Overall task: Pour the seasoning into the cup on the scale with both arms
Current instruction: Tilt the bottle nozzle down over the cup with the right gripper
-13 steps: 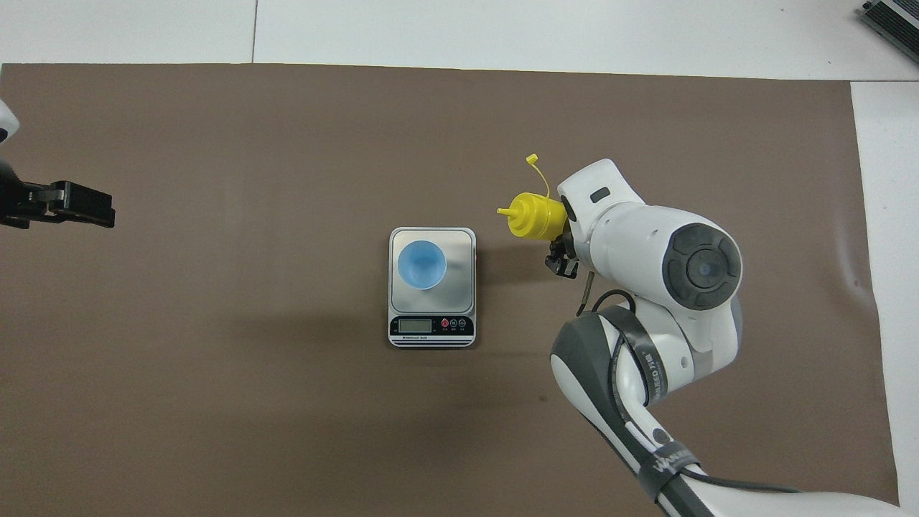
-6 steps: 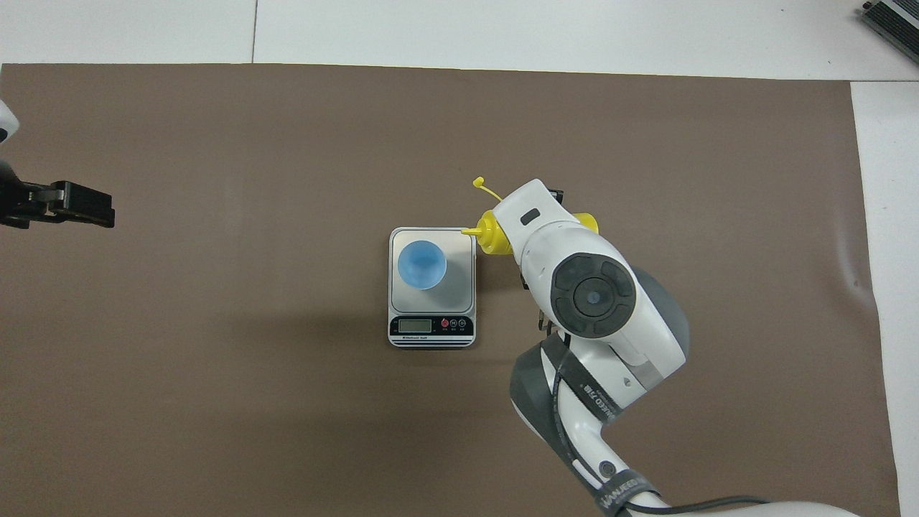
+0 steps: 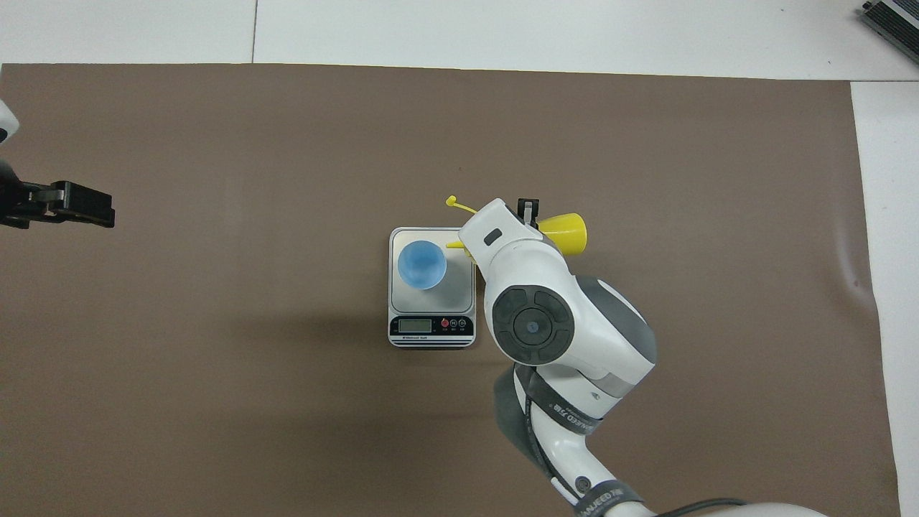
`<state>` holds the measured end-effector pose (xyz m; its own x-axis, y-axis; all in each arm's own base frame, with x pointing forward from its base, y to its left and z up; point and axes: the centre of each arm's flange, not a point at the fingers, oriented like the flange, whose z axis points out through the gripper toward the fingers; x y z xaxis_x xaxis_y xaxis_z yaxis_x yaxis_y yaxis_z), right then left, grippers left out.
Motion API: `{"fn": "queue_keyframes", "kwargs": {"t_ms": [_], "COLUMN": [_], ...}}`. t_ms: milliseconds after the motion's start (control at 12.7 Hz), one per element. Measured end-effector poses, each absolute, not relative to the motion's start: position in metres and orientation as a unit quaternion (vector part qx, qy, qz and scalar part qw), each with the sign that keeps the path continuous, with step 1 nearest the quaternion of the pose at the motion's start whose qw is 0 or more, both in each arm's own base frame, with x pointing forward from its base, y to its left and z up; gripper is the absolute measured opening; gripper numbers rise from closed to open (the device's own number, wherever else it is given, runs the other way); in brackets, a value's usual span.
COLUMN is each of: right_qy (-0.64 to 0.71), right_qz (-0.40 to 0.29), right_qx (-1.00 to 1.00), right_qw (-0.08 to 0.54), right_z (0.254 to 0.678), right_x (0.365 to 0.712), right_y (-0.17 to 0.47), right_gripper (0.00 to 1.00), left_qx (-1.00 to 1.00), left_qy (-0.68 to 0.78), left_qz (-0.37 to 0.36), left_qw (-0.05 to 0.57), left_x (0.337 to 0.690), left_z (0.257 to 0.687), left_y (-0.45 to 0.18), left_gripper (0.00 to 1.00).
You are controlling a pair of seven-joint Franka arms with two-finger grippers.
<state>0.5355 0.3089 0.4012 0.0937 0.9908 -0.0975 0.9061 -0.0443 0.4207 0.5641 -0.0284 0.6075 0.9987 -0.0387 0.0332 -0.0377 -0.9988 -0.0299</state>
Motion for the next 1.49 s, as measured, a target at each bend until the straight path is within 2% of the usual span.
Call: {"fn": "queue_keyframes", "kwargs": {"t_ms": [942, 1492], "right_qy": [0.666, 0.662], "right_qz": [0.136, 0.152], "right_qx": [0.650, 0.617], "right_qw": [0.341, 0.398], "right_z": [0.396, 0.372], "right_x": [0.514, 0.499], "right_y": [0.343, 0.367], "right_gripper": [0.42, 0.42], "left_qx": [-1.000, -1.000], "left_qy": [0.019, 0.019], "left_qz": [-0.017, -0.017], "left_qw": [0.015, 0.015], "left_x": [0.564, 0.564], "left_z": [0.607, 0.607], "left_y": [-0.028, -0.028], "left_gripper": [1.00, 1.00]}}
